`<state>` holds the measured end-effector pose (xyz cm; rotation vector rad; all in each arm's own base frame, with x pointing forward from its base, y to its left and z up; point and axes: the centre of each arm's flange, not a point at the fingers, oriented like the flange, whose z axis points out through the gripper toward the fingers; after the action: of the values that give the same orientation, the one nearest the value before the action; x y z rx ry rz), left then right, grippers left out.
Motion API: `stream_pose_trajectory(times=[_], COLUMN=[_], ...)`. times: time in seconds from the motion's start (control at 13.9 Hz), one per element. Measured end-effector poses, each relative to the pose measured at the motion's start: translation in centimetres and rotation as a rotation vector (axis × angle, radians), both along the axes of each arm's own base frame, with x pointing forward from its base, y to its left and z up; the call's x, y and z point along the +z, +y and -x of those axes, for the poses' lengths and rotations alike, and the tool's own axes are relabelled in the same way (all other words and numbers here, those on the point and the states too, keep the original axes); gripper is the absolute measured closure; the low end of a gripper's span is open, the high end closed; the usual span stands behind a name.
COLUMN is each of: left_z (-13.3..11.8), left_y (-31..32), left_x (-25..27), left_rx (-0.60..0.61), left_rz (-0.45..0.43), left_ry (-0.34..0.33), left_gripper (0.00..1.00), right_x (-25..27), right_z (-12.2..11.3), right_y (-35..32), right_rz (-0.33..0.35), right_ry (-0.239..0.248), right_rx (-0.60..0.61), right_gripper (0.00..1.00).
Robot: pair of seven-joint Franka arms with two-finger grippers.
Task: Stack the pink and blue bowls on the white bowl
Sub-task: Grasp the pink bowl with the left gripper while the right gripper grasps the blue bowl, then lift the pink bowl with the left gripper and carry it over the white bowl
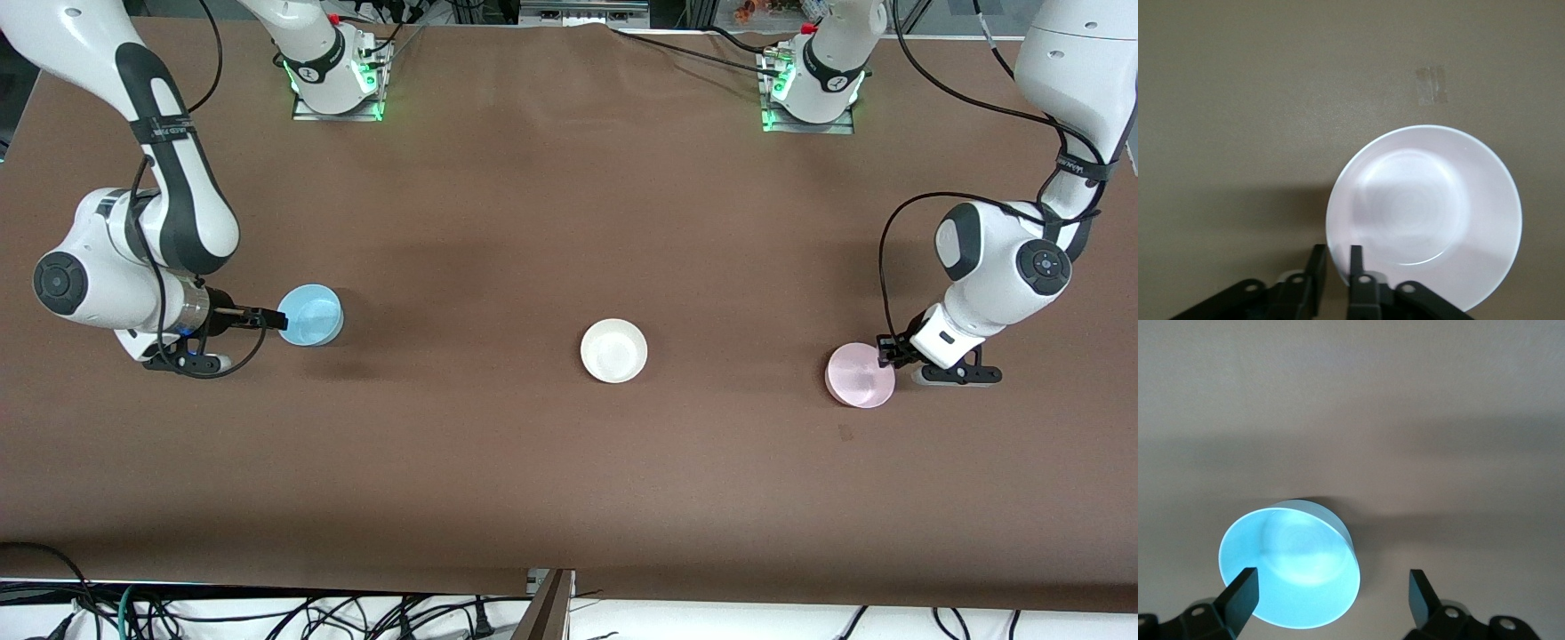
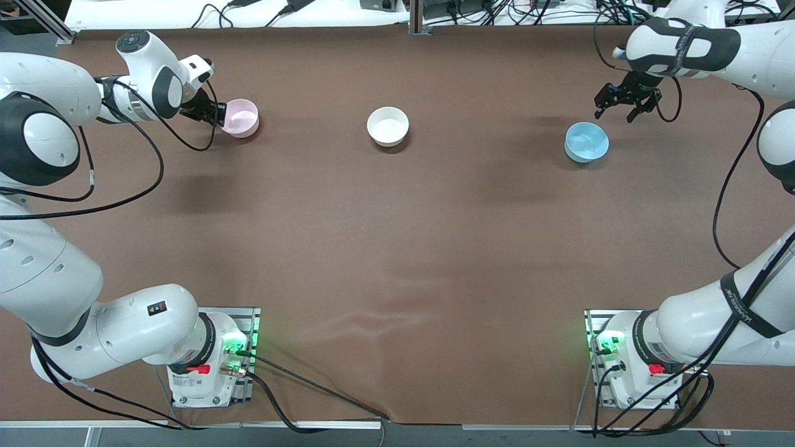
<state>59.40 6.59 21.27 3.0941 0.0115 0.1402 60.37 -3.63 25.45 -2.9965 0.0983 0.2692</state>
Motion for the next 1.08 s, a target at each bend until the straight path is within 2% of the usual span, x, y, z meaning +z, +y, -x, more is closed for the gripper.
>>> stream_pose_trajectory(times=[0.14, 0.22, 0.65, 1.08], left_z=[0.0, -0.1, -0.5, -1.7], left_y=[0.0, 0.0, -1.3, -7.4], left_x=[0.0, 0.1, 0.7, 4.5], left_rx=[0.0, 0.0, 0.0, 0.162], left_rz=[0.0, 0.0, 0.006, 0.068], left_ry=[-0.004, -0.01, -0.03, -0.078], left_gripper=[0.89, 0.98, 0.97, 0.97], right_x=[-1.5, -2.2, -3.8, -4.8], right_z=[0.3, 0.5, 0.7, 0.7], right_y=[-1.7, -2.4, -2.1, -1.5], right_rz=[-0.05, -0.064, -0.08, -0.088], right_ry=[0.006, 0.01, 0.026, 0.018], right_rx=[-0.006, -0.008, 0.014, 0.063], right_gripper=[0.0, 0.01, 0.01, 0.01])
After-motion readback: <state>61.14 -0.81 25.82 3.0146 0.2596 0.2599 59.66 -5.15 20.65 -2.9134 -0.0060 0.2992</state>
